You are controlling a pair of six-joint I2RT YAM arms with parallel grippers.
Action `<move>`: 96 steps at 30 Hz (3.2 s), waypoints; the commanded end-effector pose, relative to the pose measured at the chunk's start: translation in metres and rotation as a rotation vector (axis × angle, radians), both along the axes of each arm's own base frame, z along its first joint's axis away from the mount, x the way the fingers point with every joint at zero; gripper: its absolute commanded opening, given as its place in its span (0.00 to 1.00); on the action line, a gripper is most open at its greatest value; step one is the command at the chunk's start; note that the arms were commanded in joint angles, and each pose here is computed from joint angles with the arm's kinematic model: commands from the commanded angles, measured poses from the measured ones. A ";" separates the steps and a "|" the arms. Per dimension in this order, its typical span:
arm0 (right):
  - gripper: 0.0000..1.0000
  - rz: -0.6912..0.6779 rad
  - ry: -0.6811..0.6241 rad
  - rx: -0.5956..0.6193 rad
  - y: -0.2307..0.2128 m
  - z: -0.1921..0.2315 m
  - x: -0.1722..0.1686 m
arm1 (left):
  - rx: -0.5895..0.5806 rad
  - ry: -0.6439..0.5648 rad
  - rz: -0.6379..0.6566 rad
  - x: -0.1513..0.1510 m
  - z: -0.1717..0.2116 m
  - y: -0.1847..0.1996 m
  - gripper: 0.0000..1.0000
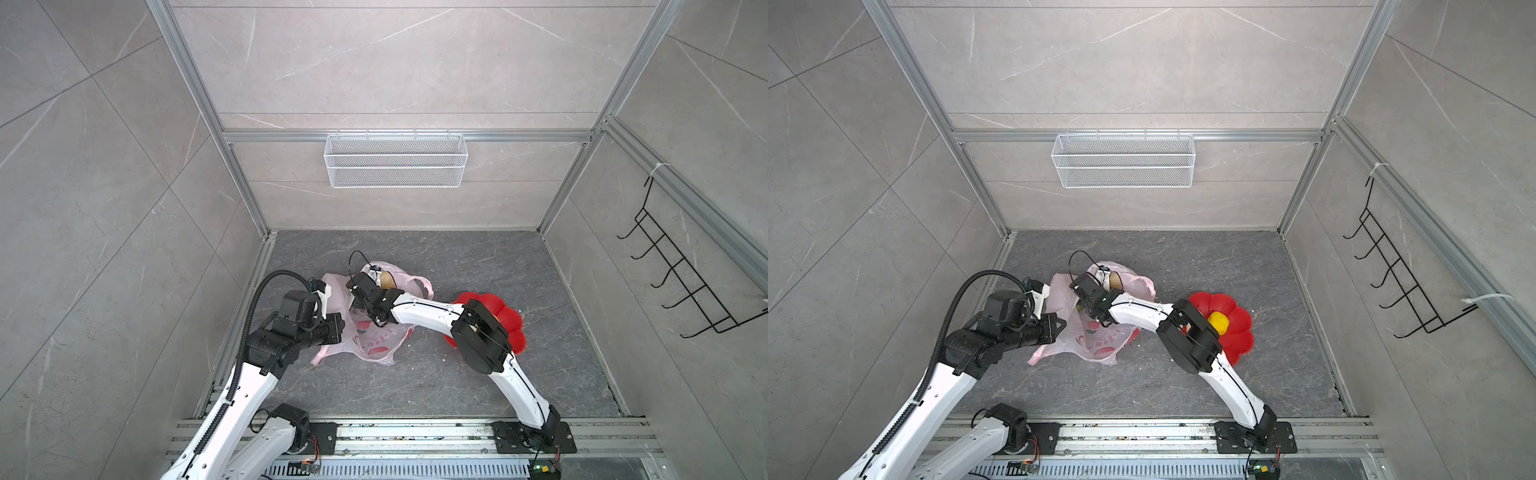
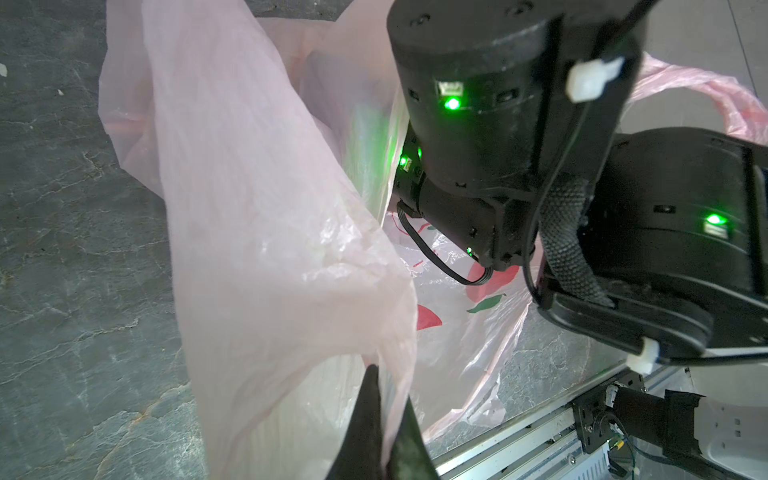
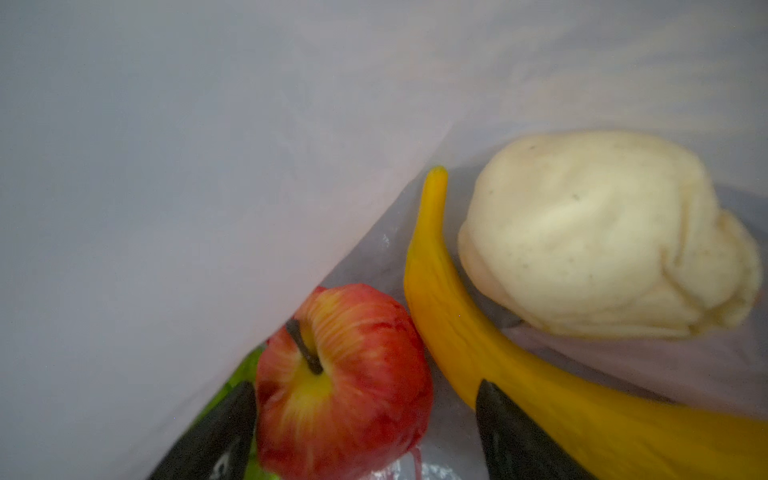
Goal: Take the fake fruits out of the plastic bag
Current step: 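Lower the right gripper onto the red apple and close on it, then lift the red apple out of the bag toward the red plate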
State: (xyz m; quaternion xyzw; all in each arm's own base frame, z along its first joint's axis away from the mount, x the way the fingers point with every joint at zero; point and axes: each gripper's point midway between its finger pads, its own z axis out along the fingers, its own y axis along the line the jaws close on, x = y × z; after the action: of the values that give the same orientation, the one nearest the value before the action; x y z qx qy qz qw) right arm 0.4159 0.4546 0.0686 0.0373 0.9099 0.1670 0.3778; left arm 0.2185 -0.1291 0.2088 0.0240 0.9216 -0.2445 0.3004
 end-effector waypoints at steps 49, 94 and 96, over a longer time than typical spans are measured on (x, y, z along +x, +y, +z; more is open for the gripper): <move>0.40 0.087 -0.015 0.043 -0.002 0.010 -0.006 | 0.000 -0.034 0.064 0.008 -0.004 0.007 0.01; 0.34 0.418 -0.053 -0.107 -0.043 0.113 -0.126 | -0.039 -0.106 0.181 0.045 0.014 0.007 0.01; 0.34 0.419 -0.081 -0.108 -0.051 0.131 -0.127 | -0.037 -0.105 0.180 0.046 0.013 0.007 0.01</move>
State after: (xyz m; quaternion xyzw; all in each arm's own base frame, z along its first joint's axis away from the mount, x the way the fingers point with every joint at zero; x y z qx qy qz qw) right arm 0.2951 0.4190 0.1686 -0.1665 0.8996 0.2010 0.3500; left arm 0.2543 -0.1203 0.2024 -0.0476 0.9115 -0.2223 0.3428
